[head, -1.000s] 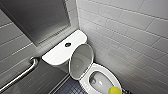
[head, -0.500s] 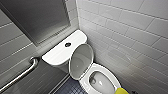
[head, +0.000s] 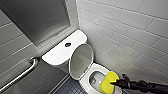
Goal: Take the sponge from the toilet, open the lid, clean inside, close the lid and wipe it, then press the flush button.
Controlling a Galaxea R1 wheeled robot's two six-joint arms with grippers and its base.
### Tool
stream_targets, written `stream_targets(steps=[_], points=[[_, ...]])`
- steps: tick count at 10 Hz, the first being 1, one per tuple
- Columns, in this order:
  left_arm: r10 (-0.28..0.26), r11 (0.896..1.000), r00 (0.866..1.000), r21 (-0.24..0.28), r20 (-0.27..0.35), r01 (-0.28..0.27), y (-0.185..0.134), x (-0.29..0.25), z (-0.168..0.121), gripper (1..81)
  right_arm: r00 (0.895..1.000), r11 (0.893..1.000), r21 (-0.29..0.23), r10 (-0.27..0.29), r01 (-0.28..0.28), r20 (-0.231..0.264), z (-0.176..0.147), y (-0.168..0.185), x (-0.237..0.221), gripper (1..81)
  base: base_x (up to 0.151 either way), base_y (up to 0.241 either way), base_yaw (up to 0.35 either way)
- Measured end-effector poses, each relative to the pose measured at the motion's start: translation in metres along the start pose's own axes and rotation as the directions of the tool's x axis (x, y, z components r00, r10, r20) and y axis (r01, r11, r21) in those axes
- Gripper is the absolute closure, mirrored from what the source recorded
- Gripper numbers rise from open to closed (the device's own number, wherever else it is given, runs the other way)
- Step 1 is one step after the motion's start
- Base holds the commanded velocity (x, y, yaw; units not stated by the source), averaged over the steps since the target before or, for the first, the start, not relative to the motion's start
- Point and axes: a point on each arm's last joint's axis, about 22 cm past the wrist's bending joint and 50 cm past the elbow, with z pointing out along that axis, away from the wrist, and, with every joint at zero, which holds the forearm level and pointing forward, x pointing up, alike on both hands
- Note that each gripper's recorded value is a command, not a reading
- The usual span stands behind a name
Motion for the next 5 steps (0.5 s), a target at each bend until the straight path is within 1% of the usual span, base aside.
stream_targets(steps=[1, 2, 5], points=[[0.000, 1.000, 1.000, 0.000, 0.000, 0.000, 0.000, 0.000, 0.000, 1.0, 1.000, 1.000, 0.021, -0.012, 0.012, 0.025, 0.024, -0.021, 0.004, 81.1, 0.000, 0.000, 0.000], [0.000, 1.000, 1.000, 0.001, -0.001, 0.000, 0.000, 0.000, 0.000, 1.0, 0.999, 0.999, 0.024, -0.023, 0.022, 0.033, 0.043, -0.032, 0.012, 81.1, 0.000, 0.000, 0.000], [0.000, 1.000, 1.000, 0.000, 0.000, 0.000, 0.000, 0.000, 0.000, 1.0, 0.999, 0.999, -0.001, -0.039, 0.039, 0.038, 0.091, -0.046, 0.035, 81.1, 0.000, 0.000, 0.000]])
